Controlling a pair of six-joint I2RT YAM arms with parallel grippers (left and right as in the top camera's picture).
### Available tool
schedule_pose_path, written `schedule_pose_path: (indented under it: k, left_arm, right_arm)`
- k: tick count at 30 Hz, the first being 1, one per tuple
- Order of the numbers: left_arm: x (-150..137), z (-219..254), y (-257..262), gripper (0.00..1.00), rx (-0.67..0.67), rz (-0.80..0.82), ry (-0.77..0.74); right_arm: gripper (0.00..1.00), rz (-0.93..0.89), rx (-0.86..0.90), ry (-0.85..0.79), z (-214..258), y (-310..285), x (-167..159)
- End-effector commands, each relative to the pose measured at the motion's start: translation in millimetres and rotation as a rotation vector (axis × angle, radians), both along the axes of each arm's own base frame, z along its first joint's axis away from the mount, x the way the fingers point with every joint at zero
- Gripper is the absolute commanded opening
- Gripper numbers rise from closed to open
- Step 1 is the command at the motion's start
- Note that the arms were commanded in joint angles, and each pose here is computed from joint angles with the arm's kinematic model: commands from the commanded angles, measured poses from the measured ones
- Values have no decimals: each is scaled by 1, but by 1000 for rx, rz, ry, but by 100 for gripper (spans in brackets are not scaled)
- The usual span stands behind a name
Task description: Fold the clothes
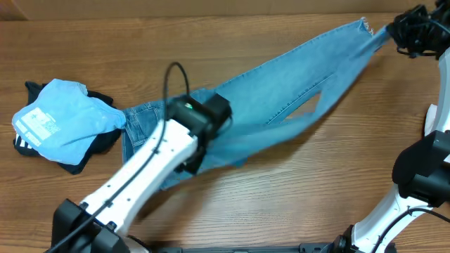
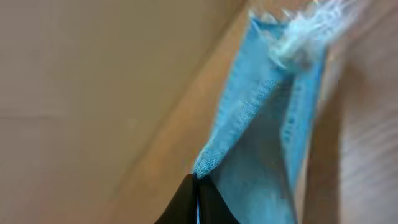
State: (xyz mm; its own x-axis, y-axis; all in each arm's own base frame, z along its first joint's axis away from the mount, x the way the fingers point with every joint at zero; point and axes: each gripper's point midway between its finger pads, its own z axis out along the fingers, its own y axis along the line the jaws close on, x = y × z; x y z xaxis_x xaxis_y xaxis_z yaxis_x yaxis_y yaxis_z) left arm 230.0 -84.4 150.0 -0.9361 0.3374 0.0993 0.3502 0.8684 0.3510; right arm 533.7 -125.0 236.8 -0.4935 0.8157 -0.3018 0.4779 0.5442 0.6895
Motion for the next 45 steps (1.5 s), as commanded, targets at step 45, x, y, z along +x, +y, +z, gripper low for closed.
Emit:
schedule_pose_path:
  k: [45]
  left_arm:
    - [135, -62, 50, 9, -54, 66, -190]
  right_arm:
    - [4, -218, -245, -5, -78, -23, 90]
